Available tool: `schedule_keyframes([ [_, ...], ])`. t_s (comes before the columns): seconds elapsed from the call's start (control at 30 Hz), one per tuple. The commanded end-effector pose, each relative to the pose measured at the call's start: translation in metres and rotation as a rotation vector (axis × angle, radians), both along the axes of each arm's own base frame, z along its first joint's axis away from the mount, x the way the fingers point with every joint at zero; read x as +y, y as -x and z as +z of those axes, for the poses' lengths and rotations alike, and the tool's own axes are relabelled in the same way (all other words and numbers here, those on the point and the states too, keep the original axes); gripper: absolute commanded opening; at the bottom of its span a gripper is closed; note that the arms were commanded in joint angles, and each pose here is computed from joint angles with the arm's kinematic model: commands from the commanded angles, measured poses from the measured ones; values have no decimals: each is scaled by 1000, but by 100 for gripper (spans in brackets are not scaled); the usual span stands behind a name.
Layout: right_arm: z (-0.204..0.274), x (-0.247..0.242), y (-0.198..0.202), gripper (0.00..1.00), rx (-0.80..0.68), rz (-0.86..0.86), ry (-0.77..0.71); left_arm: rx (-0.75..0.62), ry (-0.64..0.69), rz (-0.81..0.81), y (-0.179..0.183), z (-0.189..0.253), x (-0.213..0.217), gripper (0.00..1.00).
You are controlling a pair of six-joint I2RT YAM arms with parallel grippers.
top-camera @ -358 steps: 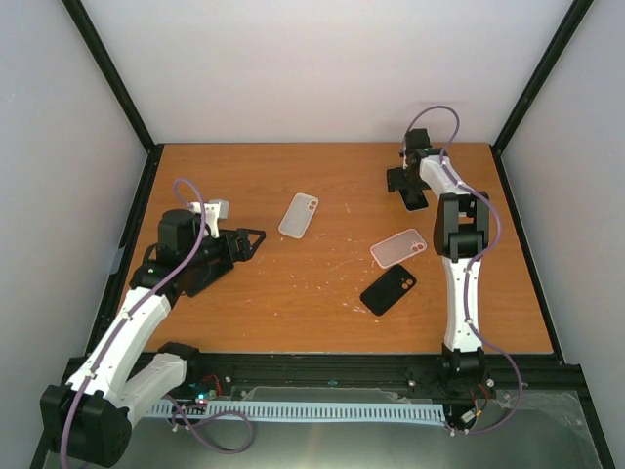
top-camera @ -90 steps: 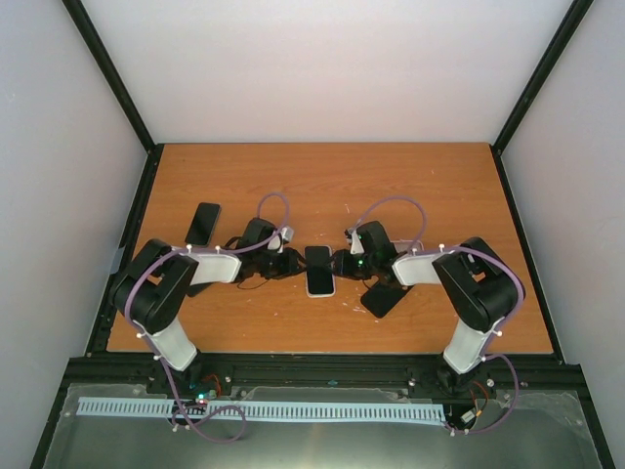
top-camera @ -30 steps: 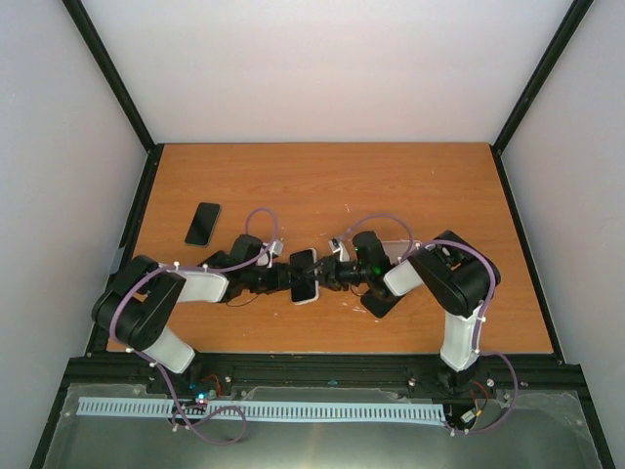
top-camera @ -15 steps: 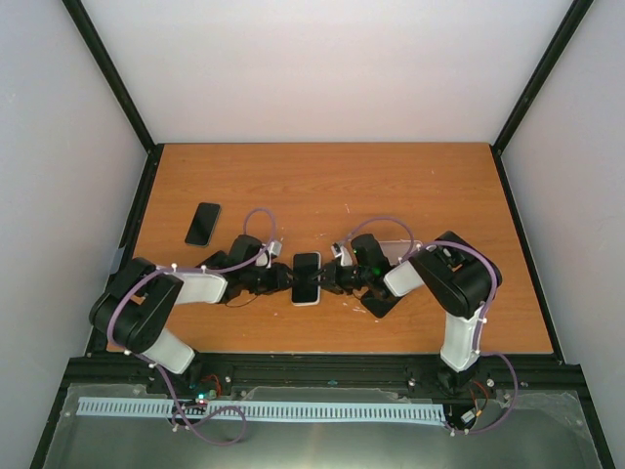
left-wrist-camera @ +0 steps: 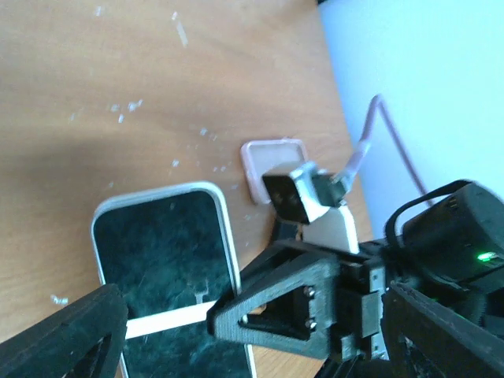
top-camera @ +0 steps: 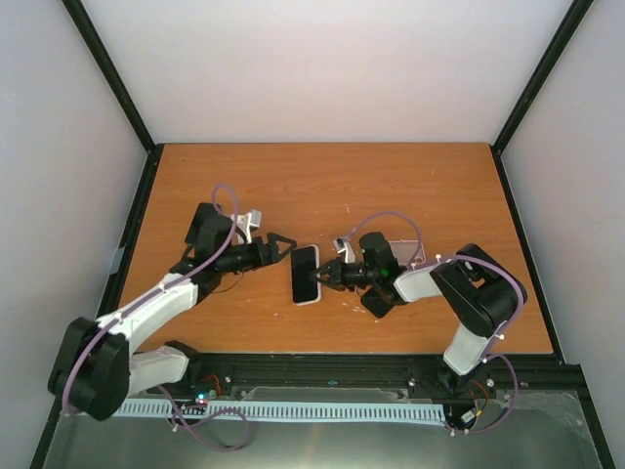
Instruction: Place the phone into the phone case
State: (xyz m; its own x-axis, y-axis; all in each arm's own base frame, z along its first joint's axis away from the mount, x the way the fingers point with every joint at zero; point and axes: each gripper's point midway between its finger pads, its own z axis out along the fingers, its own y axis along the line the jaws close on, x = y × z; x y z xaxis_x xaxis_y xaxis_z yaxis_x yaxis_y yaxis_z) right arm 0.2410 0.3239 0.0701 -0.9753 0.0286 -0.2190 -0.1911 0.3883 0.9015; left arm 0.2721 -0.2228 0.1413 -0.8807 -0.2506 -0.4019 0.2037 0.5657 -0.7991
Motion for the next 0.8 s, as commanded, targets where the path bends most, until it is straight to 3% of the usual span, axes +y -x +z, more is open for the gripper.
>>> schedule_keyframes([
  [0.0,54,9,1,14,-106,37,-140,-105,-3,50,-9,48,17,89],
  [0.13,81,9,7,13,-124,50,-216,-138,75,22,-2,71,27,89],
  [0.47,201,-11,51,13,-207,171,-680,-271,305,-170,40,135,19,93],
  [0.77,213,-10,58,11,-216,199,-715,-305,426,-230,56,142,16,84],
])
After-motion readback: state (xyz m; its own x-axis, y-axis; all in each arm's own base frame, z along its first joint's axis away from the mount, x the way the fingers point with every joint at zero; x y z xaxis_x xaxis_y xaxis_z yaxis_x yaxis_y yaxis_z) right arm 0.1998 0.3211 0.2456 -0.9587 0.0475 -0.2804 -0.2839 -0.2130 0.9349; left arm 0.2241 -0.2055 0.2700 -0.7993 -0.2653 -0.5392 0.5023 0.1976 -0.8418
